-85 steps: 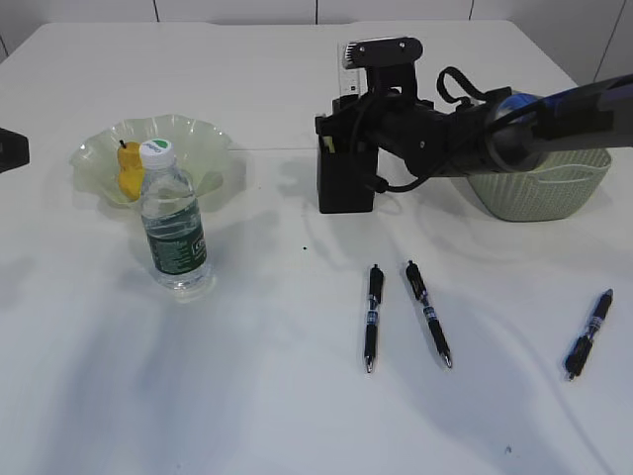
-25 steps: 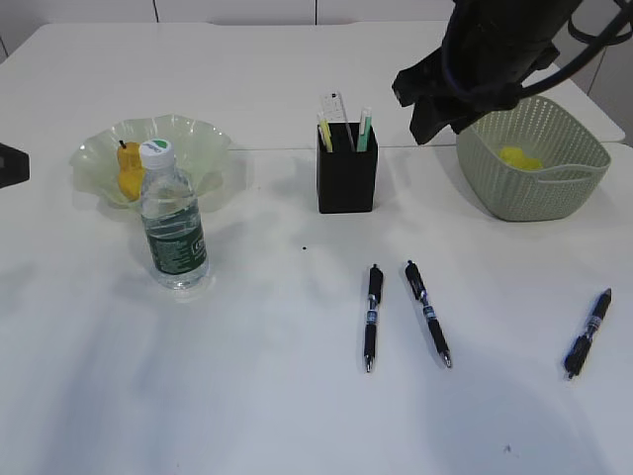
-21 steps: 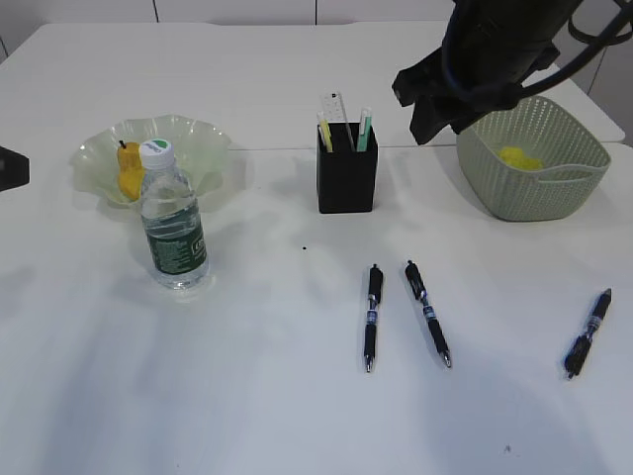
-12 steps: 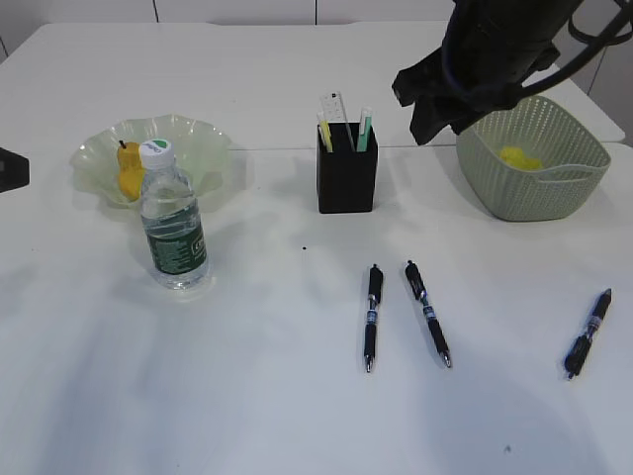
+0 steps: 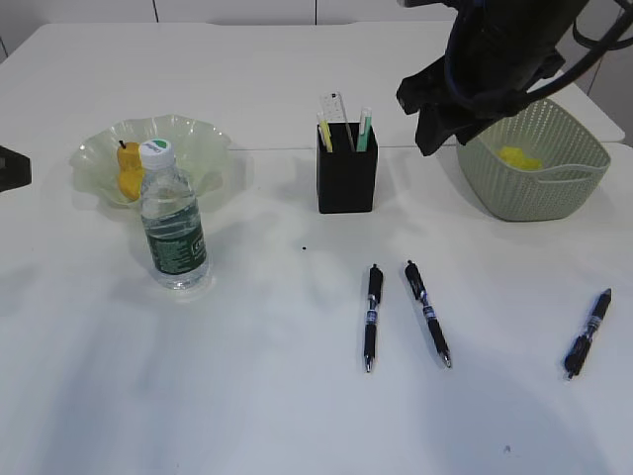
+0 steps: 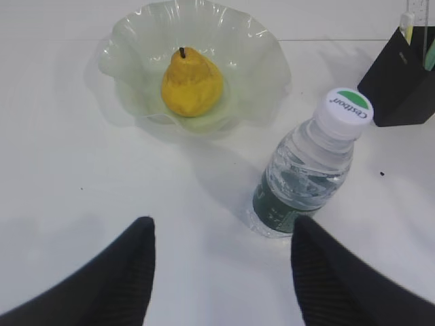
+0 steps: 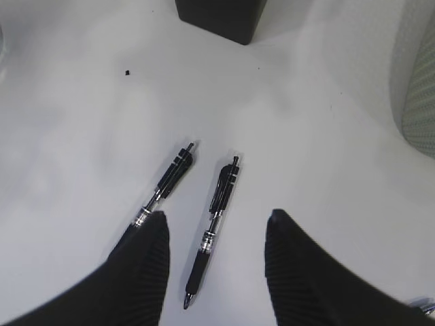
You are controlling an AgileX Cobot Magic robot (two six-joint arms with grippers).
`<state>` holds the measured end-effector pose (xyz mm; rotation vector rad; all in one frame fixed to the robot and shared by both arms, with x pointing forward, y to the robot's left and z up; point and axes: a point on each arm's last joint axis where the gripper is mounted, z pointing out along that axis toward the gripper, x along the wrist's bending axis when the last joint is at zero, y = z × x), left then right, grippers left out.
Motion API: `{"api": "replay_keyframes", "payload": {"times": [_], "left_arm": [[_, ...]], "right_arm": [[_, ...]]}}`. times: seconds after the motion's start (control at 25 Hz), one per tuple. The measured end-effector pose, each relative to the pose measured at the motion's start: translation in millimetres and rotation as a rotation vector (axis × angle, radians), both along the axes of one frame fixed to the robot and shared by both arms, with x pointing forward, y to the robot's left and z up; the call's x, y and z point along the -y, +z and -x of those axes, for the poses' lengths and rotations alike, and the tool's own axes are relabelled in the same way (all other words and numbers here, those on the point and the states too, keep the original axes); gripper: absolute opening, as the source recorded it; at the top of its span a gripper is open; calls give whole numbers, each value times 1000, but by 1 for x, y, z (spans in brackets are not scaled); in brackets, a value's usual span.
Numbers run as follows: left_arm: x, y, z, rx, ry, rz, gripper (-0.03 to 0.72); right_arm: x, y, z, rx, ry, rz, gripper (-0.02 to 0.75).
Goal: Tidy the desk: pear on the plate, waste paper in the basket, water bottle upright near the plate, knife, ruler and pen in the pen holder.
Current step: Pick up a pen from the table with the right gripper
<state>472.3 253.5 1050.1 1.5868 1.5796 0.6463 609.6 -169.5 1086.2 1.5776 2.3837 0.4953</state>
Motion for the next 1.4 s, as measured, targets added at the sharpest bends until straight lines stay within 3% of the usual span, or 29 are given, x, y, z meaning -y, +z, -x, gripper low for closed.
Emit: {"api": "replay_keyframes", "payload": {"times": [0.64, 1.08, 1.4], "left_arm": [[0, 0, 0, -2, 3, 9, 447], [0, 0, 0, -3, 4, 10, 447], [0, 0, 0, -3, 4, 10, 447]], "right_arm": [[0, -5, 0, -45, -69, -20, 345], [-4, -94, -24, -291, -162, 99, 345], [-7, -127, -32, -347, -170, 126, 357]]}}
